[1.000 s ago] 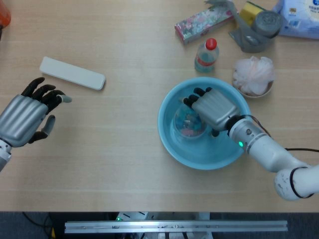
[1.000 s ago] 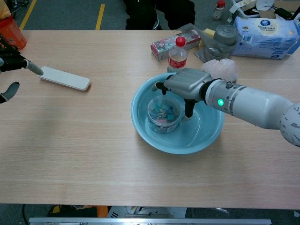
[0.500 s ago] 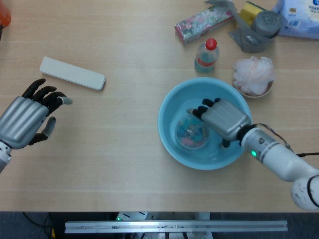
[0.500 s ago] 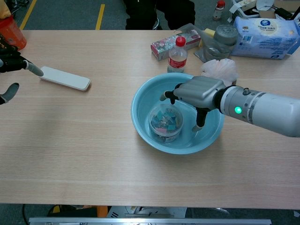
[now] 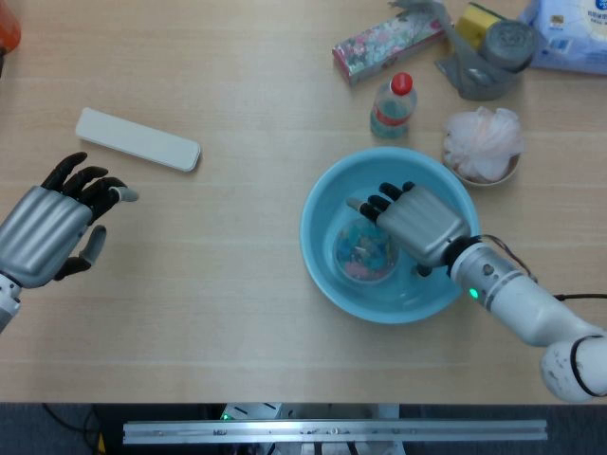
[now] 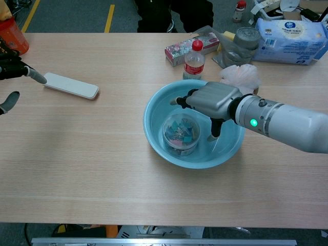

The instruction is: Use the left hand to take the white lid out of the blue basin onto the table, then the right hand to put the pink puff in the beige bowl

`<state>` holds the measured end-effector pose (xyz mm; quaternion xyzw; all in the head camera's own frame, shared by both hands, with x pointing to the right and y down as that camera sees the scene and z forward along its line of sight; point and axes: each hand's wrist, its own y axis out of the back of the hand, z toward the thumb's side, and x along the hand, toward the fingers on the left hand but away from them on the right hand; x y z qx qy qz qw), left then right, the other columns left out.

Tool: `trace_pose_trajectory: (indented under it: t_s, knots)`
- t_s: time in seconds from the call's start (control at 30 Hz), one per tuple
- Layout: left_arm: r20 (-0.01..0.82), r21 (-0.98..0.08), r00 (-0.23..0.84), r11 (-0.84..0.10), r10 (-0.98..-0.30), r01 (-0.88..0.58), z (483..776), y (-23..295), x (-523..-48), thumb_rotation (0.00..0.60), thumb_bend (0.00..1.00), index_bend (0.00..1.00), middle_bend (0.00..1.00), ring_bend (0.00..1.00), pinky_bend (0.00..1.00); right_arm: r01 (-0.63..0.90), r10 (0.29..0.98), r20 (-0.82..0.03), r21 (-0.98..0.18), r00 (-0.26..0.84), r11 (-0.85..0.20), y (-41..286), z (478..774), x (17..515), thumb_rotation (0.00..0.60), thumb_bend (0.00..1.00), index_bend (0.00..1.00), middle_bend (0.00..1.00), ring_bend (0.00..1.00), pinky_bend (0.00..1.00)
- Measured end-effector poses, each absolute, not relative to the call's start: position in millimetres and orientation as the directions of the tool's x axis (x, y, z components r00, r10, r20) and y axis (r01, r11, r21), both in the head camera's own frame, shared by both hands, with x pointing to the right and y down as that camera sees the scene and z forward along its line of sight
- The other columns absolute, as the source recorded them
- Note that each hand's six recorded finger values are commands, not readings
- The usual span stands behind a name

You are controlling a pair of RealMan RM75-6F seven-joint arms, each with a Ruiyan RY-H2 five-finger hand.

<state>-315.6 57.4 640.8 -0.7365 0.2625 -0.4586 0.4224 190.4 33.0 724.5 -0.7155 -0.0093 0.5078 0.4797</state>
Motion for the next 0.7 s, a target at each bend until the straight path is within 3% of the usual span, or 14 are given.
trace_pose_trajectory:
  t_s: [0.7]
  knots:
    - [0.454,-0.862,0.433,-0.506,-0.778,-0.005,638.6,56.5,-321.6,0.600,0.63,0.23,0.22,0.15,0.07,-0.595,0.456,-0.744,-0.666,0.487,-0.450,47.0,730.4,156.4,0.600,0.00,0.07,0.20,0.11,0.31]
